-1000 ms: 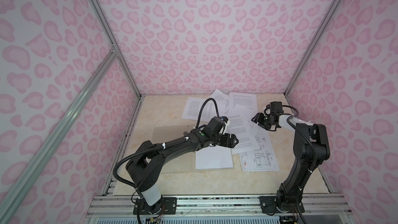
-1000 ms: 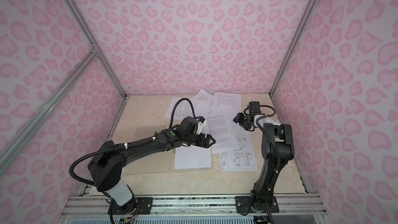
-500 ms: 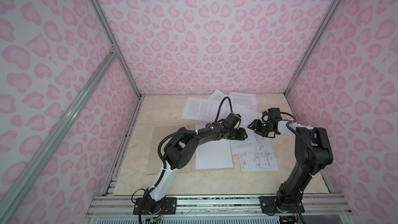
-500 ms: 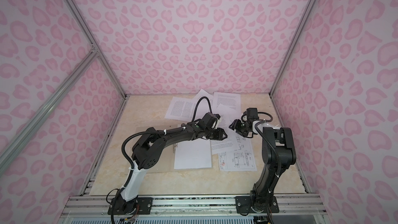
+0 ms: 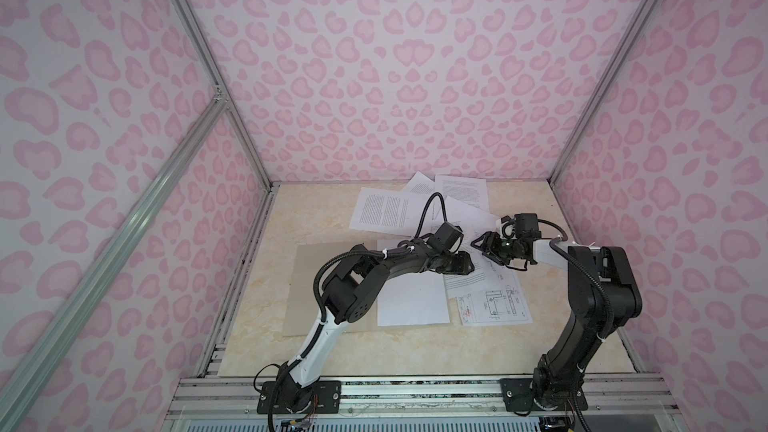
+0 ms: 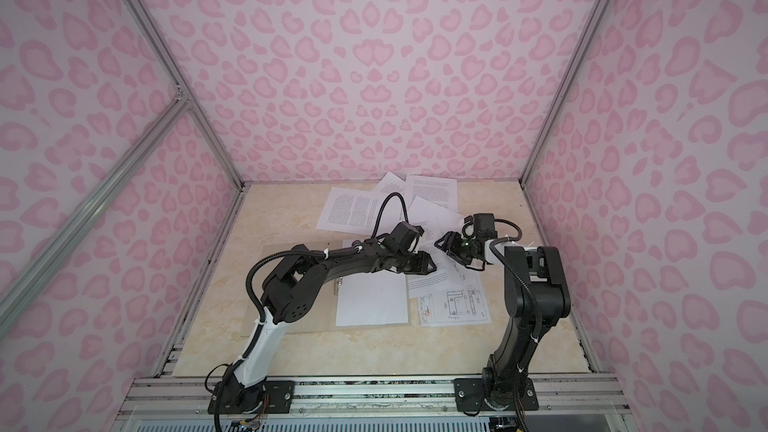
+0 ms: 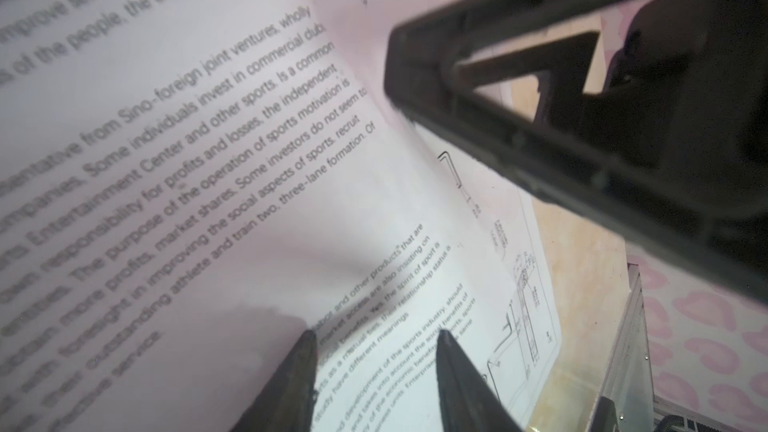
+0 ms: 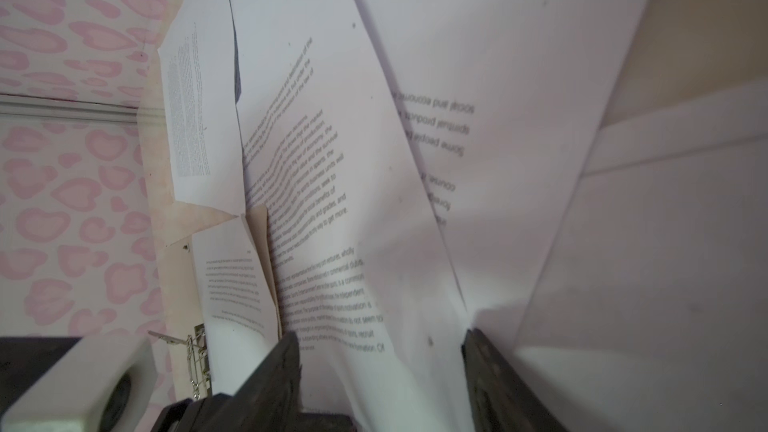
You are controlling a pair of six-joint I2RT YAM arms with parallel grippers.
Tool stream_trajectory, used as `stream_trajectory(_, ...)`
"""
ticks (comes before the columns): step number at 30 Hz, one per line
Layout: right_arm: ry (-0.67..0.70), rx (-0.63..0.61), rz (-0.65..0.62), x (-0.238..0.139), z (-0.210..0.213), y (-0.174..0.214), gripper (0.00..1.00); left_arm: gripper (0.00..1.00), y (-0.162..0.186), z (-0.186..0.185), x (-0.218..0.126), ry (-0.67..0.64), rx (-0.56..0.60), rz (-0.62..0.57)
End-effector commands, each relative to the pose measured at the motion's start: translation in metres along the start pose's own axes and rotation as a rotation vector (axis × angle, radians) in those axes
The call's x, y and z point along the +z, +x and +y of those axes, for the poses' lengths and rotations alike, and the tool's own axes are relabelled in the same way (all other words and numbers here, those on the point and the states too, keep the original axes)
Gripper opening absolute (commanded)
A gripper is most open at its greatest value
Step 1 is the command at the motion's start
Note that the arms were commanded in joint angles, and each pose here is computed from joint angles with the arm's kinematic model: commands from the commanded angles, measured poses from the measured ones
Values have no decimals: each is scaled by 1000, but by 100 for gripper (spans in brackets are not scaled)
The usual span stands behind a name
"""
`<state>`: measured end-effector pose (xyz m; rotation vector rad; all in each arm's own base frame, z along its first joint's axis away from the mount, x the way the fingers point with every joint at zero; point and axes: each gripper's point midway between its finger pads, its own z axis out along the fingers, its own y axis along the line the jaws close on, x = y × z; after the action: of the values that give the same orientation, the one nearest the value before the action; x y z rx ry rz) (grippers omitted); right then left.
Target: Put the files into the folder
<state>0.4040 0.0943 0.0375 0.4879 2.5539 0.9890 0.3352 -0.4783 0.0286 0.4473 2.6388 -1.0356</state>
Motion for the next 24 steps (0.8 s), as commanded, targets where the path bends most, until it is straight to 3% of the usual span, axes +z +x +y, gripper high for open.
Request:
stream_trajectory(1,-12,100,71,-4,-2,24,67,48,28,34,8,-106,-41,88)
stream_trajectory(8,-76,159,65,-26,6,33,71,48,30,37,8,-102,-47,88)
stream_trajectory(13,157,48,-19,-56,-18,16,75,48,36,39,6,-102,-43,97)
stream_trajectory(24,186,4,43,-34,-22,22,73,48,38,43,7,-97,-48,103)
